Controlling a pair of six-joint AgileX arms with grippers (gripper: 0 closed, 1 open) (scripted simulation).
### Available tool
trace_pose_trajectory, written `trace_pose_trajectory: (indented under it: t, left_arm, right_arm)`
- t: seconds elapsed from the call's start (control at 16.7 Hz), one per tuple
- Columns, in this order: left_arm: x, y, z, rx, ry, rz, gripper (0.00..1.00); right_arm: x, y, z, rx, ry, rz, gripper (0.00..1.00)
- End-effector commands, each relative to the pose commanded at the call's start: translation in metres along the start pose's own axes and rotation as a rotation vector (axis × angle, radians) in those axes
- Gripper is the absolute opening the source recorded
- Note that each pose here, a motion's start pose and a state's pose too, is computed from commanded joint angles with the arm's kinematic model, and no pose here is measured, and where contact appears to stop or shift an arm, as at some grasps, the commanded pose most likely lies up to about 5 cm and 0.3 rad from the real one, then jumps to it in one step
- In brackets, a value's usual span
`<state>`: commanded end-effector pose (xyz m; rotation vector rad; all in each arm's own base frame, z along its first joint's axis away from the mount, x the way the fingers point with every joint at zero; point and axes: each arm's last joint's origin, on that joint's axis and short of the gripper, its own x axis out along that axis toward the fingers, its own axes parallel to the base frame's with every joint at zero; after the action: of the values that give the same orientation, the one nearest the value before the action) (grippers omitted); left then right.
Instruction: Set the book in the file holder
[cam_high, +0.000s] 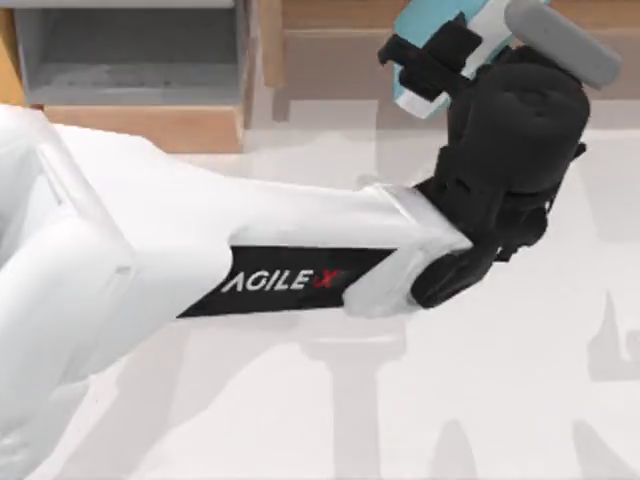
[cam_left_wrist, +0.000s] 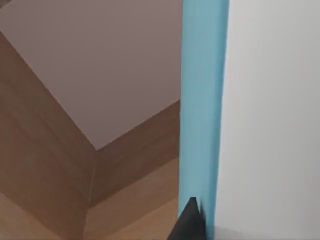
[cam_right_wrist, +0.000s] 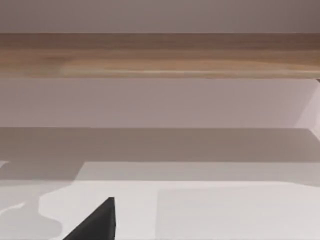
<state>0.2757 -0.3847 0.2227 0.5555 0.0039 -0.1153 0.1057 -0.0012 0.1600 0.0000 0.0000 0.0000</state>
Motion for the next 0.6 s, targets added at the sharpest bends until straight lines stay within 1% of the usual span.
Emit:
trace_pose_trajectory:
  t: [0.12, 0.3, 0.6]
  left_arm:
    - [-0.019, 0.011, -0.021, 0.122, 0.009, -0.024, 0.00]
    - [-0.035, 0.036, -0.061, 0.323, 0.040, -0.055, 0.00]
    - [-0.037, 0.097, -0.135, 0.635, 0.137, -0.090, 0.00]
  right_arm:
    - [0.000, 0.000, 0.000, 0.000, 0.000, 0.000, 1.00]
    - [0.000, 0.000, 0.000, 0.000, 0.000, 0.000, 1.00]
    - [0.000, 0.000, 0.000, 0.000, 0.000, 0.000, 1.00]
